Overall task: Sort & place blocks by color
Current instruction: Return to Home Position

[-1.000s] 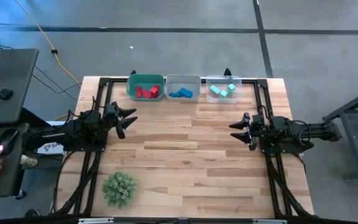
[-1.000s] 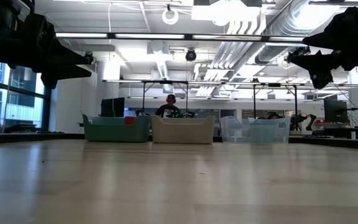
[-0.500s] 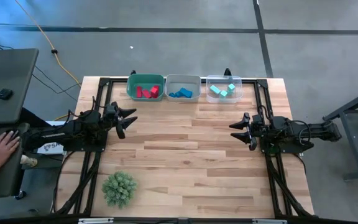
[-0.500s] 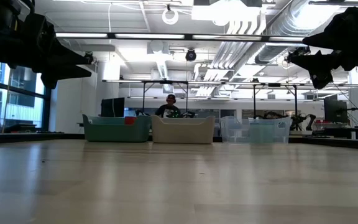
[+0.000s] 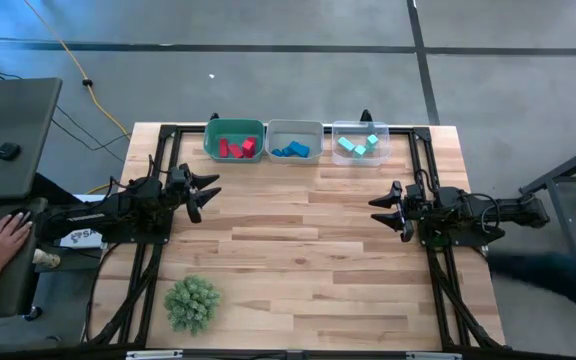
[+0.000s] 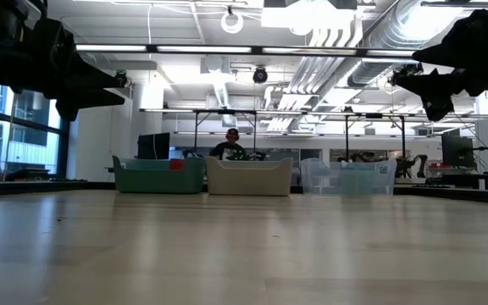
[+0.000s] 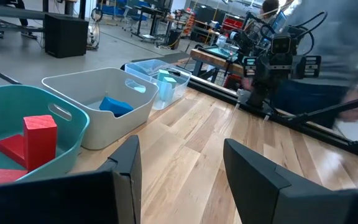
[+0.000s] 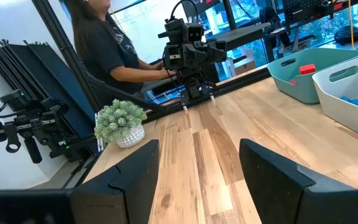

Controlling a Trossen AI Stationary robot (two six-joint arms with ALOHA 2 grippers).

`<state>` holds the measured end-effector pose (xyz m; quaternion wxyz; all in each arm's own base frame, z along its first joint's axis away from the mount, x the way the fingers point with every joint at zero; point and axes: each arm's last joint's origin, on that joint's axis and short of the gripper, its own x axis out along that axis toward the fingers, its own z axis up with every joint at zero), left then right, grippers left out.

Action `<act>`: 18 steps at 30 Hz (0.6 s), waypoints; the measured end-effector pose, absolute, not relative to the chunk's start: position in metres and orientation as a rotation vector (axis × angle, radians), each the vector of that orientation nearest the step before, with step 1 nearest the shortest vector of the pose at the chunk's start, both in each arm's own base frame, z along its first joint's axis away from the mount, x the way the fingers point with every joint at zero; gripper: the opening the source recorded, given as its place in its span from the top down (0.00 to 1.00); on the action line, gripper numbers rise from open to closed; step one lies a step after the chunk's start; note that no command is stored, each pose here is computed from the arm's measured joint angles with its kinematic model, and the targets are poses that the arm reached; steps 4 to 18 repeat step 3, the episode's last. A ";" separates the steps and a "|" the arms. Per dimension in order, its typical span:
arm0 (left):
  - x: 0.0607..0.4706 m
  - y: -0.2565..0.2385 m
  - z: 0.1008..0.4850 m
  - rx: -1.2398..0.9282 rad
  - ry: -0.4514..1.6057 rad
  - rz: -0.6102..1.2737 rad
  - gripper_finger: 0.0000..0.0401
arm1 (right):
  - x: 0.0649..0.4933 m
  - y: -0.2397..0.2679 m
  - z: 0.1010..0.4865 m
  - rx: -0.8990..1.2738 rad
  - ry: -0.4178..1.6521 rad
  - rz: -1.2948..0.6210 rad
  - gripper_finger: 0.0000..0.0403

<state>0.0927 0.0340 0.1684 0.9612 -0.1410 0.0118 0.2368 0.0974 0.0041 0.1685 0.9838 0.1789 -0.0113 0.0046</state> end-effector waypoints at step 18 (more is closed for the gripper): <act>0.093 0.034 0.168 -0.286 0.024 0.480 0.63 | 0.097 0.004 0.168 0.360 -0.022 0.009 0.47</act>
